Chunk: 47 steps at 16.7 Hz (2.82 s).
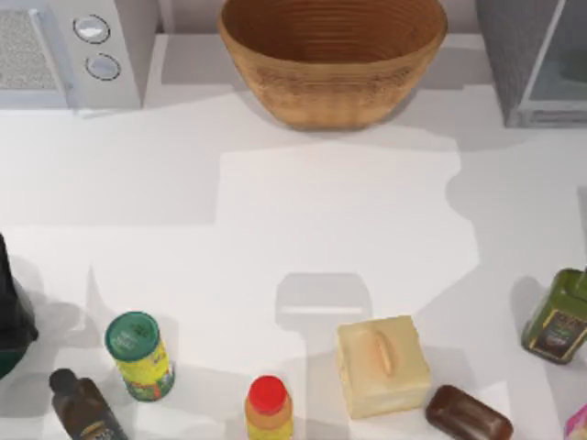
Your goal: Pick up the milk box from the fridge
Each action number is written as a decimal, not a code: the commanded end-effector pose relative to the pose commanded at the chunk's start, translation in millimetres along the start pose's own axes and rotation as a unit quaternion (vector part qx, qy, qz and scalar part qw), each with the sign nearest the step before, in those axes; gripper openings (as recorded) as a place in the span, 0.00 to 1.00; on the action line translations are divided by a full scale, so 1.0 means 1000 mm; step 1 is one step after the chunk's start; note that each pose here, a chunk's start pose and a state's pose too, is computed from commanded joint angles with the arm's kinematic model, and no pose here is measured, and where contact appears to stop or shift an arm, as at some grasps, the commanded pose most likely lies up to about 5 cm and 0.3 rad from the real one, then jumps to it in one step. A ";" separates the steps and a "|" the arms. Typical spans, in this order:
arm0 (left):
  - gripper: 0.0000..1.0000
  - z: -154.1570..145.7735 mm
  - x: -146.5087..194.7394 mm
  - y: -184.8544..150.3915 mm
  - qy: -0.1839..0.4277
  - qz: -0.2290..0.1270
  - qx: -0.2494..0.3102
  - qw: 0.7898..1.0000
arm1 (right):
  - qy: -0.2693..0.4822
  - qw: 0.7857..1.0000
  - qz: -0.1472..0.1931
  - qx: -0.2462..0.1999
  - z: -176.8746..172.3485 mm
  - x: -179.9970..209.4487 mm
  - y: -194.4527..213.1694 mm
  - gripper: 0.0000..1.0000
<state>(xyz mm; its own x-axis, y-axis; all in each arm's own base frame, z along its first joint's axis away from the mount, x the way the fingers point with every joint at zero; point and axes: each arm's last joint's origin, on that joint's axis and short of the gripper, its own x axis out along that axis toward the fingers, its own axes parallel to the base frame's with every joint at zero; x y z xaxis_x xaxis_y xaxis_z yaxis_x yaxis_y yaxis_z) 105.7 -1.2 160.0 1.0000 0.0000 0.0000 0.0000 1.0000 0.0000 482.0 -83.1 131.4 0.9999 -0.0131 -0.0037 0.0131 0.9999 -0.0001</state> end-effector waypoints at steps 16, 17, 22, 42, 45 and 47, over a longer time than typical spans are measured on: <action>1.00 0.000 0.000 0.000 0.000 0.000 0.000 1.000 | 0.002 1.000 0.000 0.001 0.037 -0.035 -0.001 0.00; 1.00 0.000 0.000 0.000 0.000 0.000 0.000 1.000 | 0.002 1.000 0.000 0.001 0.037 -0.044 -0.001 0.00; 1.00 0.000 0.000 0.000 0.000 0.000 0.000 1.000 | 0.003 1.000 0.000 0.001 0.035 -0.089 -0.001 0.00; 1.00 0.000 0.000 0.000 0.000 0.000 0.000 1.000 | 0.002 1.000 0.003 -0.001 0.109 -0.208 0.043 0.00; 1.00 0.000 0.000 0.000 0.000 0.000 0.000 1.000 | 0.005 1.000 0.003 -0.001 0.113 -0.259 0.056 0.00; 1.00 0.000 0.000 0.000 0.000 0.000 0.000 1.000 | -0.005 1.000 0.003 -0.002 0.111 -0.295 0.063 0.00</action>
<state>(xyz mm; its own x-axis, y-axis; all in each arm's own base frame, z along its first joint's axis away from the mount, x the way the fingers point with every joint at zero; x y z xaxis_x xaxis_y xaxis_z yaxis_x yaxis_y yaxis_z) 105.7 -1.2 160.0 1.0000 0.0000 0.0000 0.0000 1.0000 0.0000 188.2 -15.8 243.2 0.9999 -0.0071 0.0071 0.0071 1.0000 -0.0048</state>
